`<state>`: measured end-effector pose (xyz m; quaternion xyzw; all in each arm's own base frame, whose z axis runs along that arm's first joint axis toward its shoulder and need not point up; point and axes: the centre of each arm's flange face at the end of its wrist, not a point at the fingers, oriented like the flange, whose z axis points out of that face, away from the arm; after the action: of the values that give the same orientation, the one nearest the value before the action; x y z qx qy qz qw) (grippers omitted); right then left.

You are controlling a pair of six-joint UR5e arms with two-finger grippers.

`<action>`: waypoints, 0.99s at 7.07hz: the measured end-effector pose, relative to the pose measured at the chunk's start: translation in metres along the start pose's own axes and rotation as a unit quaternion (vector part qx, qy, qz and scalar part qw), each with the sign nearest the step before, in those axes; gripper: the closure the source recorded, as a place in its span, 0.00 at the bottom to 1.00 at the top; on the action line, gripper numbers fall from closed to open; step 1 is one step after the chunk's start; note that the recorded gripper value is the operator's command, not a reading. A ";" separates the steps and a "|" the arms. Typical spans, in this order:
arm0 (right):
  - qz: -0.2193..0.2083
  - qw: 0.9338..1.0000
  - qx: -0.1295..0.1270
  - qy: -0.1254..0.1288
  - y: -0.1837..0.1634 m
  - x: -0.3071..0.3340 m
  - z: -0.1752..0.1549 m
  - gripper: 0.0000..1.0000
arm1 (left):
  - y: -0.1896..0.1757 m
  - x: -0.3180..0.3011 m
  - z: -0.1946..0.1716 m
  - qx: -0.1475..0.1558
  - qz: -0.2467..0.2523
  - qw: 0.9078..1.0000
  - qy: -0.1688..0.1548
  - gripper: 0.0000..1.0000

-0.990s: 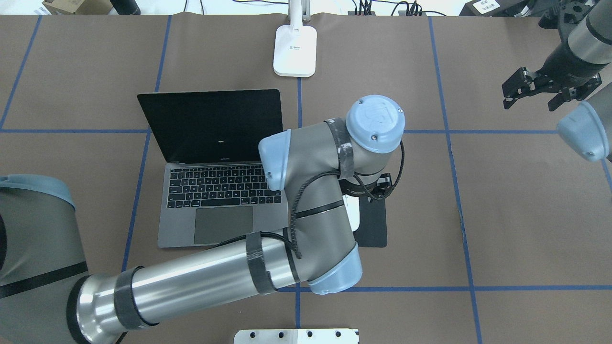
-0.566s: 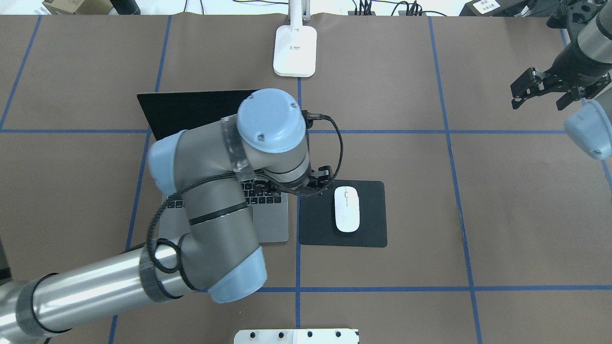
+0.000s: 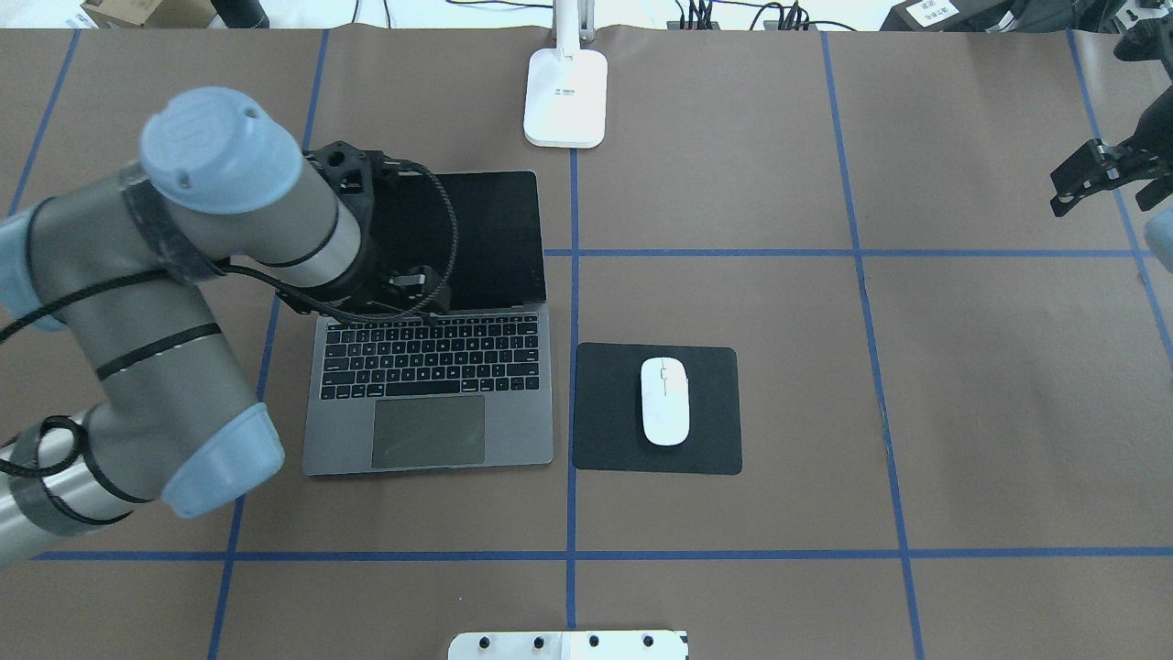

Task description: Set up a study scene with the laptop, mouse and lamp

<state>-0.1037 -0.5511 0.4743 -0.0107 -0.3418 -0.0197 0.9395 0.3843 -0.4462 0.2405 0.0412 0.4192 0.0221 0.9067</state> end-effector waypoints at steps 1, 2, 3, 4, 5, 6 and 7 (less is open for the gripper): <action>0.001 1.000 -0.007 0.000 0.009 0.027 0.005 0.01 | 0.001 -0.055 -0.008 0.001 0.019 1.000 -0.015 0.01; -0.002 1.000 -0.013 -0.002 0.016 0.052 0.009 0.01 | 0.002 -0.109 -0.015 0.003 0.016 0.999 -0.034 0.01; -0.001 1.000 -0.014 -0.008 0.021 0.069 0.008 0.01 | -0.002 -0.163 -0.026 0.005 0.004 0.999 -0.050 0.01; 0.002 1.000 -0.010 -0.011 0.023 0.082 0.004 0.01 | -0.009 -0.223 -0.042 0.001 0.007 0.998 -0.058 0.01; 0.012 1.000 -0.005 -0.013 0.027 0.097 -0.002 0.01 | -0.016 -0.294 -0.059 -0.008 0.029 0.998 -0.061 0.01; 0.028 1.000 -0.002 -0.014 0.034 0.115 -0.006 0.01 | -0.022 -0.367 -0.071 -0.014 0.054 0.996 -0.066 0.01; 0.037 0.999 0.000 -0.014 0.042 0.127 -0.006 0.01 | -0.028 -0.434 -0.081 -0.015 0.066 0.995 -0.074 0.01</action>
<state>-0.0009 -0.5128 0.5505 -0.0237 -0.3542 0.0148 0.9347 0.0421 -0.5017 0.5150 0.0563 0.3473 0.0852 0.9322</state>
